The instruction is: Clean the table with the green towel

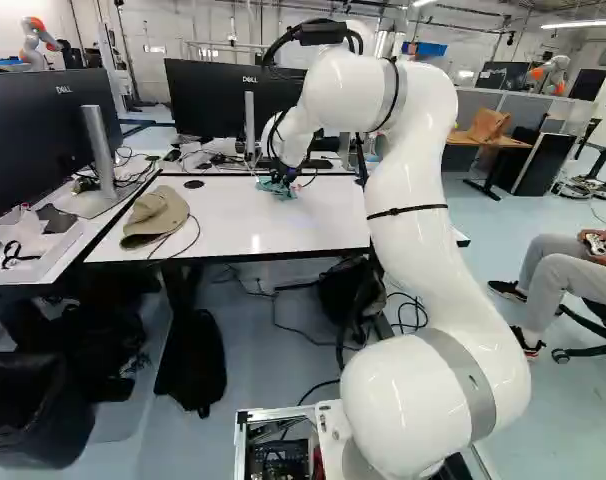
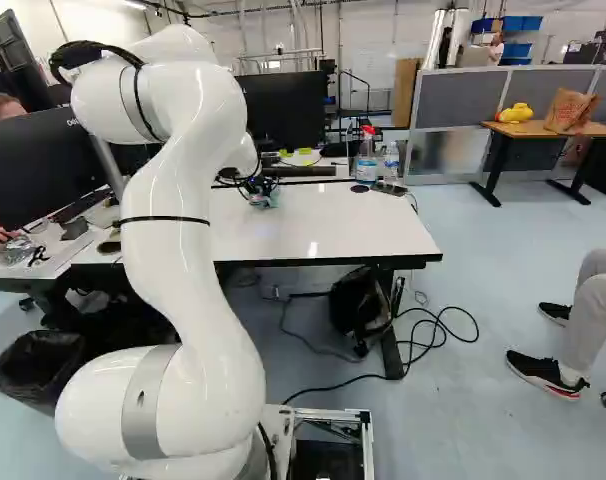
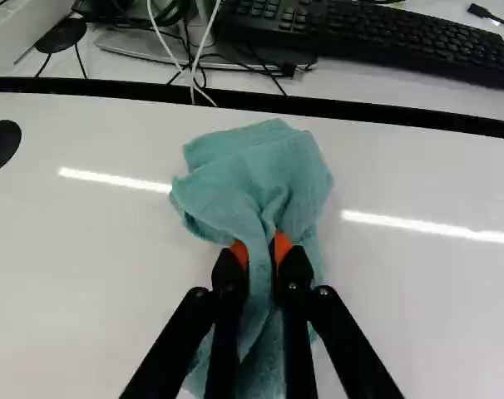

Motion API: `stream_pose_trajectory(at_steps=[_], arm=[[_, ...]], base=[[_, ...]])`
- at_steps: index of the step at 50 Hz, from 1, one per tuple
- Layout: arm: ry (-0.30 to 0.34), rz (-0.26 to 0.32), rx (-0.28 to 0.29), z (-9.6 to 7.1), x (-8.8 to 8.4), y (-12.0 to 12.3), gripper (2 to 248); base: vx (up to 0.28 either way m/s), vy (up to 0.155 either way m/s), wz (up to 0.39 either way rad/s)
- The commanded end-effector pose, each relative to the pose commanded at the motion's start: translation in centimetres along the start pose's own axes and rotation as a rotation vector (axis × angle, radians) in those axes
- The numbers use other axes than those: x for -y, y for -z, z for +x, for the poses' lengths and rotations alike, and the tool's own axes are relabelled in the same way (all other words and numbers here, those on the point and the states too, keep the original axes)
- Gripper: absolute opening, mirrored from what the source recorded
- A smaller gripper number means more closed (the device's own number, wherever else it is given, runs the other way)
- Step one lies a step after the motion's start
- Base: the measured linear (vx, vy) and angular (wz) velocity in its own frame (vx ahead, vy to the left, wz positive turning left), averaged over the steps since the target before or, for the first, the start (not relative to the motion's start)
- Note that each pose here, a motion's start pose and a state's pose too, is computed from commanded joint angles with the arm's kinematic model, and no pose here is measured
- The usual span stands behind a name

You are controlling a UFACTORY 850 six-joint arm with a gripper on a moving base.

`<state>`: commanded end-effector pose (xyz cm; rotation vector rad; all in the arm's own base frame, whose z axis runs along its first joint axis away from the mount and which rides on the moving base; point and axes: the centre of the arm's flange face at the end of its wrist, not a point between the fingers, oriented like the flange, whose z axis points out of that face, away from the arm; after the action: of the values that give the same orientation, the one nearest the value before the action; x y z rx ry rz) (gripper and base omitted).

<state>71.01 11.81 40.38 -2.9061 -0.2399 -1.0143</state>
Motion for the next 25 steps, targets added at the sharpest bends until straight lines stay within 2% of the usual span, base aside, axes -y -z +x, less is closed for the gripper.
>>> stream_pose_trajectory(at_steps=[15, 25], arm=[[-0.001, -0.001, 0.002, 0.00, -0.09, -0.02, 55], [-0.011, -0.008, 0.001, 0.07, -0.97, -0.10, 55]], base=[[0.000, 0.000, 0.000], [0.000, 0.000, 0.000]])
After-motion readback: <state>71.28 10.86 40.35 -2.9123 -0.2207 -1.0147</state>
